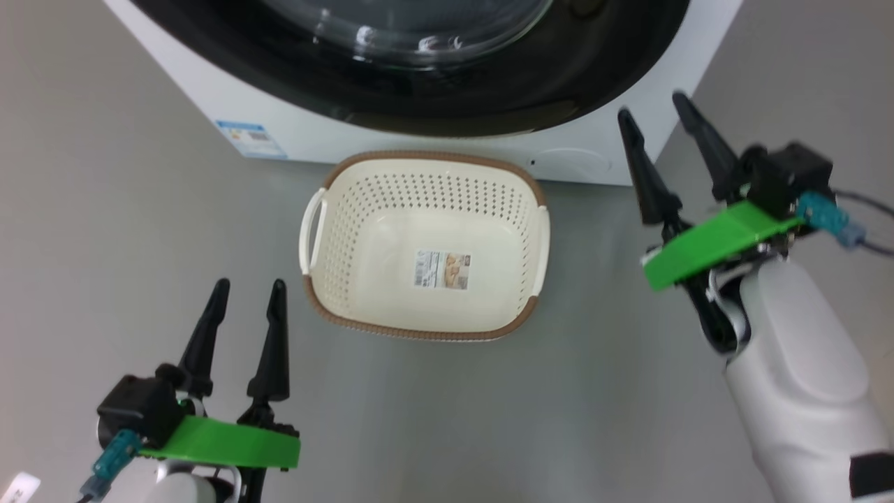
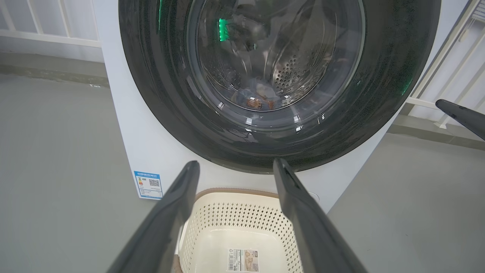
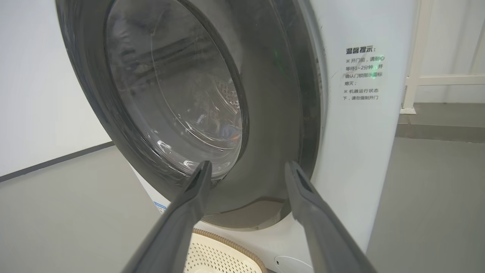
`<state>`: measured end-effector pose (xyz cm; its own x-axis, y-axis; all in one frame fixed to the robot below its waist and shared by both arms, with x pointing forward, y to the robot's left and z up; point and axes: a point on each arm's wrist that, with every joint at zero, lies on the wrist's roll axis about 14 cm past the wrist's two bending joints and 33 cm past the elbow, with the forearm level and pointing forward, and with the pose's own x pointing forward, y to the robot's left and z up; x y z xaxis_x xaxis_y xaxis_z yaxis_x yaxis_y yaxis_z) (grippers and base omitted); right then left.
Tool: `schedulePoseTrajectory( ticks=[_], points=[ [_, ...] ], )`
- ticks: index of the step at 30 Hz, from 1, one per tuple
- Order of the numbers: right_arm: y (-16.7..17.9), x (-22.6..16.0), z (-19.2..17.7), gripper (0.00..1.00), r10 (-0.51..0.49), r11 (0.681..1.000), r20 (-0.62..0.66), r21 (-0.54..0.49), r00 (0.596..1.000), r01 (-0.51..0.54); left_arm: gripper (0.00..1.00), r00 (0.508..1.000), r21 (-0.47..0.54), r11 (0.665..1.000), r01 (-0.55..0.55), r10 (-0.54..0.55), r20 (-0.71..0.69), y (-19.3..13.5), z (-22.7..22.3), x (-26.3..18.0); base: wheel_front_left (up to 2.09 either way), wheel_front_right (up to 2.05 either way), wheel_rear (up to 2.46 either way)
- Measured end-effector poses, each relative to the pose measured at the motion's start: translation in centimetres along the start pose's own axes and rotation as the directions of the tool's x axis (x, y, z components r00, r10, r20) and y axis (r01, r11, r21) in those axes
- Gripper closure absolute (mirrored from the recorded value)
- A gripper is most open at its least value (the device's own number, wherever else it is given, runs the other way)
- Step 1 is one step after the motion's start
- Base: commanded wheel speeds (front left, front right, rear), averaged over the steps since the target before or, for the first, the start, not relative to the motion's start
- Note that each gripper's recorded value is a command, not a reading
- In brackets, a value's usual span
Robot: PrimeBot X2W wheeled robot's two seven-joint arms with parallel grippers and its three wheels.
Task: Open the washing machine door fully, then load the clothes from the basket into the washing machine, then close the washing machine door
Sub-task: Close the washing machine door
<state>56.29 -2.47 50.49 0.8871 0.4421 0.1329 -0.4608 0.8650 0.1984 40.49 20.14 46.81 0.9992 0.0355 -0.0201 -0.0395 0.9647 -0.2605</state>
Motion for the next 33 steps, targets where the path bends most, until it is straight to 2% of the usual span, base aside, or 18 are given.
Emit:
schedulePoseTrajectory(
  ticks=[14,29,33],
  points=[
    [-3.2,-9.7,1.9,0.0,-0.197,0.98,0.023,-0.008,0.98,0.197,0.0,0.998,0.027,0.998,0.059,-0.059,0.003,-1.6,0.2,-1.2,0.0,0.0,0.0],
    [-3.8,-17.3,4.0,0.0,-0.3,0.952,0.048,-0.054,0.953,0.302,0.0,0.998,0.043,0.998,0.056,-0.057,0.038,-1.5,1.6,-3.5,0.0,0.0,0.0],
    [-3.8,-19.1,4.4,0.0,-0.325,0.943,0.053,-0.055,0.944,0.327,0.0,0.998,0.077,0.996,0.055,-0.058,0.03,-1.3,1.4,-4.6,0.0,0.0,0.0]
  ],
)
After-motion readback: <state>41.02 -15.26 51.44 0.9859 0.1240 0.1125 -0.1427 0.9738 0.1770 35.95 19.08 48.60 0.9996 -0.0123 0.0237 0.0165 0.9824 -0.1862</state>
